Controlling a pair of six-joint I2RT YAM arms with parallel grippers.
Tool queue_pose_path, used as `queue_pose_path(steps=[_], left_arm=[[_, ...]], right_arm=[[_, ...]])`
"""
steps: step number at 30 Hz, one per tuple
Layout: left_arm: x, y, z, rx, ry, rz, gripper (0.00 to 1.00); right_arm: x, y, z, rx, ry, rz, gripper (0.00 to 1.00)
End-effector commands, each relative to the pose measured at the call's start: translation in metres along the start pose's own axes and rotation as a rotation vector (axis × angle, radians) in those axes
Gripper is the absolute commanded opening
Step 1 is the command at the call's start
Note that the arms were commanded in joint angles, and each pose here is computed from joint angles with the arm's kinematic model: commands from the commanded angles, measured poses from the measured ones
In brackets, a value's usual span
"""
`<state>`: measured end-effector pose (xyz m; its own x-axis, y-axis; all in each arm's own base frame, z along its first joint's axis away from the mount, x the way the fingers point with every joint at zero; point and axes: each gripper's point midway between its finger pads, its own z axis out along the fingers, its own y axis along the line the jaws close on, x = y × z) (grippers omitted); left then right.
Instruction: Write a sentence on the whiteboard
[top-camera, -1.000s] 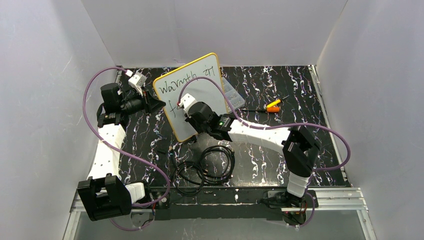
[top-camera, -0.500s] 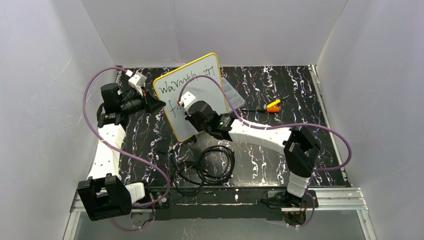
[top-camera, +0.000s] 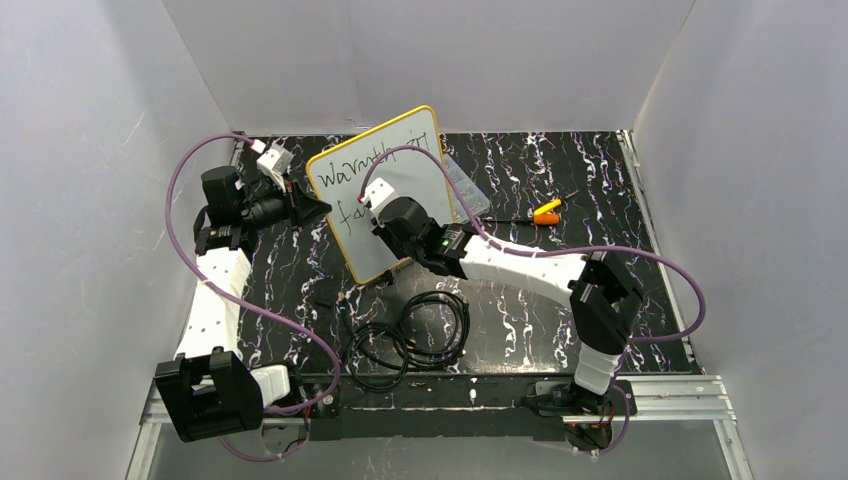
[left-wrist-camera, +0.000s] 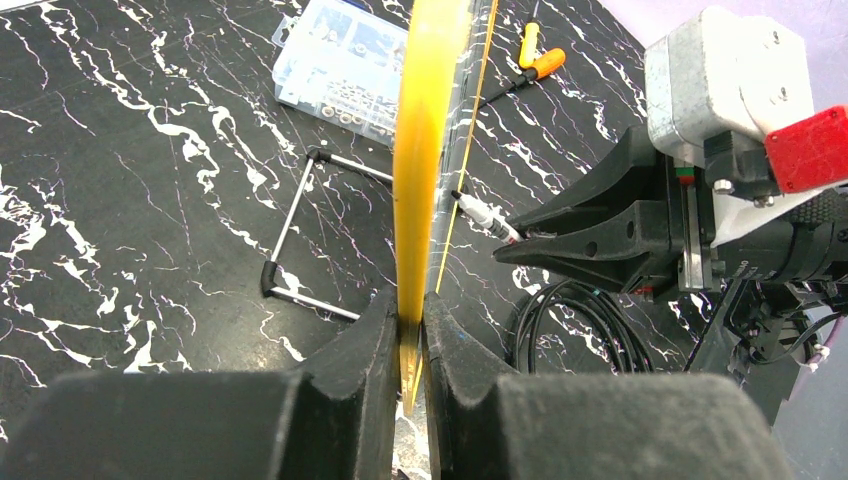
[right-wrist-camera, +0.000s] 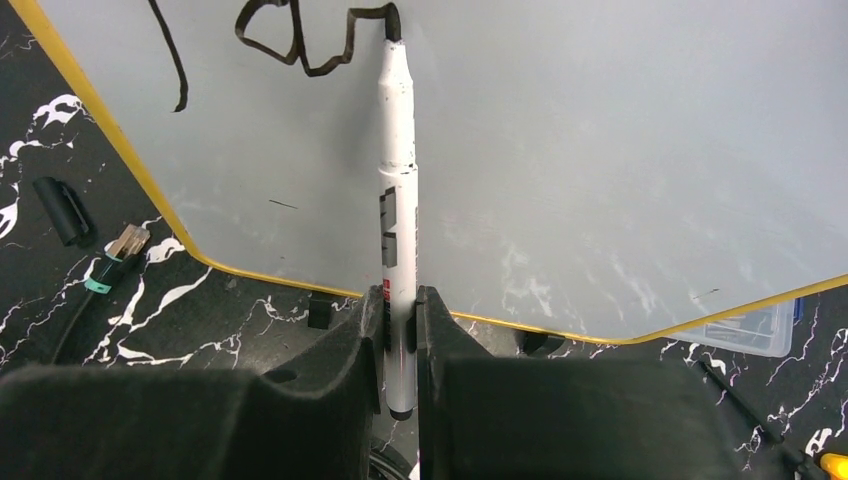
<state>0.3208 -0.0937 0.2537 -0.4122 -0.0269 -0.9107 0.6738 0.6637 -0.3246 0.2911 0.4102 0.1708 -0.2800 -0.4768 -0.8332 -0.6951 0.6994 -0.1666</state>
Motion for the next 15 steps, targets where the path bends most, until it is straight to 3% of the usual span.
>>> queue_pose_path(steps=[1, 15], left_arm=[[0.004, -0.016, -0.002, 0.049, 0.008, -0.017, 0.0], [0.004, -0.017, -0.002, 0.051, 0.008, -0.017, 0.0]], right_arm=[[-0.024, -0.007, 0.0, 0.01, -0.053, 0.022, 0.01], [0.022, 0.009, 0.007, -0.054, 0.051, 0.047, 0.01]])
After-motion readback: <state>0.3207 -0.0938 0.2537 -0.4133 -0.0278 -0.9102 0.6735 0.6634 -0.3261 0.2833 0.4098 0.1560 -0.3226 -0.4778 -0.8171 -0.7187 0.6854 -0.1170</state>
